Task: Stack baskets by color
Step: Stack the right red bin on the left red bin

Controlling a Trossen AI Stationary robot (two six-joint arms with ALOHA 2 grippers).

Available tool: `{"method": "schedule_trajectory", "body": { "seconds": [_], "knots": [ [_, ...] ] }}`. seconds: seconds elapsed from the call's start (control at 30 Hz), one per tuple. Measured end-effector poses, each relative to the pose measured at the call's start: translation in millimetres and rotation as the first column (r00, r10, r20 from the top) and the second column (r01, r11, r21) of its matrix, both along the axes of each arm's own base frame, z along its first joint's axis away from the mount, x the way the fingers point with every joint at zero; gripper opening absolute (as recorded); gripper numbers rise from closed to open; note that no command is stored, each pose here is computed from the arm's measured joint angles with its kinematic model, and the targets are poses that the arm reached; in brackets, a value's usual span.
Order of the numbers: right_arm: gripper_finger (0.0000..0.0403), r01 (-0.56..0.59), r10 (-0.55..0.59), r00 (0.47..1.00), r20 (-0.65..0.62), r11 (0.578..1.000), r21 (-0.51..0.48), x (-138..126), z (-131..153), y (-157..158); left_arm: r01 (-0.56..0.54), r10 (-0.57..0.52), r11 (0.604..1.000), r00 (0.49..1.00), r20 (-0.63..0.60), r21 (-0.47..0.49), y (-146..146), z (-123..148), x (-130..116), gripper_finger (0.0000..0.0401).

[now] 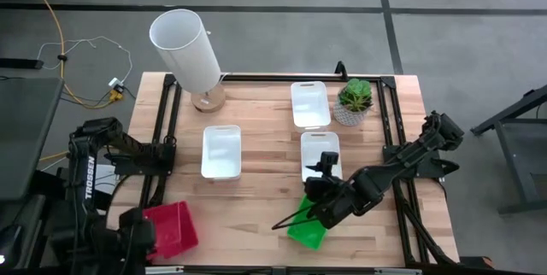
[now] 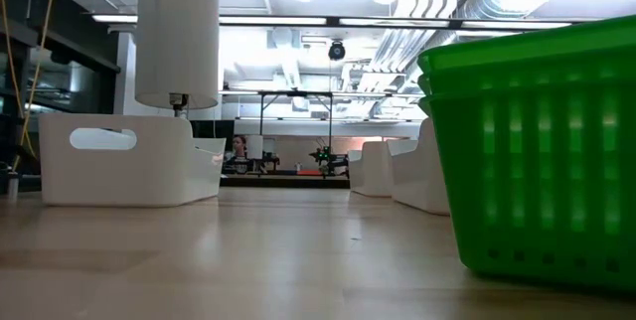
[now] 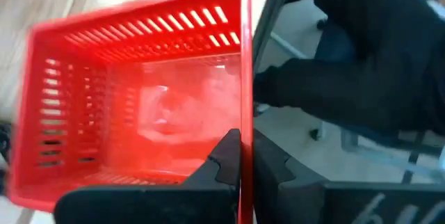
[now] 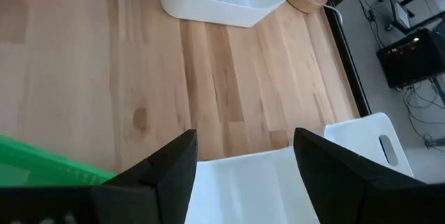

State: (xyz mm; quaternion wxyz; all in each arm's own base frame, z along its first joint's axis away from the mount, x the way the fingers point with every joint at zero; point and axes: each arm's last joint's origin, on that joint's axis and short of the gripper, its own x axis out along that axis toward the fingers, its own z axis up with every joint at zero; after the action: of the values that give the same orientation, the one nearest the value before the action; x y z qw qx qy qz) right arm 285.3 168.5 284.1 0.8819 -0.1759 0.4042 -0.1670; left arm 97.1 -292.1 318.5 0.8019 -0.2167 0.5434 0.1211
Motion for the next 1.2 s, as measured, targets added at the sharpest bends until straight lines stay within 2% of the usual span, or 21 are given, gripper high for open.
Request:
{"method": "schedule_trajectory", "body": {
  "seconds": [0.1, 0.23, 0.3, 0.67, 0.73, 0.8, 0.9, 1.0, 1.1, 1.2],
  "knots": [
    [0.0226, -0.016, 0.016, 1.0, 0.01, 1.0, 0.001, 1.7, 0.8, 1.1, -0.049, 0.049, 0.999, 0.998, 0.033, 0.008, 1.2, -0.6, 1.3, 0.0],
    [0.0226, -0.02, 0.02, 1.0, 0.014, 1.0, 0.006, 2.3, 1.1, 1.6, -0.087, 0.08, 0.995, 0.983, 0.167, 0.038, 3.8, 1.0, 8.1, 0.0],
    [0.0226, -0.023, 0.023, 1.0, 0.011, 1.0, 0.01, 2.2, 1.0, 1.9, -0.087, 0.077, 0.995, 0.98, 0.183, 0.046, 4.2, 1.1, 9.5, 0.0],
    [0.0226, -0.025, 0.025, 1.0, 0.009, 1.0, 0.012, 2.2, 0.8, 2.1, -0.097, 0.092, 0.993, 0.993, 0.079, 0.07, 7.2, -33.9, 15.4, 0.0],
    [0.0226, -0.025, 0.025, 1.0, 0.009, 1.0, 0.013, 2.3, 0.7, 2.1, -0.112, 0.108, 0.993, 0.991, 0.084, 0.044, -2.4, -50.5, 19.8, 0.0],
    [0.0226, -0.025, 0.025, 1.0, 0.01, 1.0, 0.016, 2.5, 0.8, 2.2, -0.104, 0.1, 0.989, 0.994, 0.042, 0.107, -3.0, -69.8, 19.5, 0.0],
    [0.0226, -0.027, 0.027, 1.0, 0.011, 1.0, 0.014, 2.7, 0.7, 2.3, -0.089, 0.09, 0.996, 0.995, 0.032, -0.011, -14.0, -68.3, 23.5, 0.0],
    [0.0226, -0.034, 0.033, 0.999, 0.017, 0.999, 0.011, 3.7, 1.2, 2.8, -0.079, 0.08, 0.993, 0.997, -0.011, 0.085, -19.7, -95.3, 27.8, 0.0],
    [0.0226, -0.032, 0.031, 0.999, 0.027, 0.999, 0.014, 6.0, 1.8, 1.4, -0.069, 0.072, 0.996, 0.997, -0.037, 0.064, -21.0, -93.8, 32.7, 0.0],
    [0.0226, -0.038, 0.038, 0.999, 0.034, 0.999, 0.02, 7.2, 2.4, 1.8, -0.082, 0.089, 0.991, 0.994, -0.065, 0.11, -20.2, -104.4, 35.7, 0.0]
  ]
}}
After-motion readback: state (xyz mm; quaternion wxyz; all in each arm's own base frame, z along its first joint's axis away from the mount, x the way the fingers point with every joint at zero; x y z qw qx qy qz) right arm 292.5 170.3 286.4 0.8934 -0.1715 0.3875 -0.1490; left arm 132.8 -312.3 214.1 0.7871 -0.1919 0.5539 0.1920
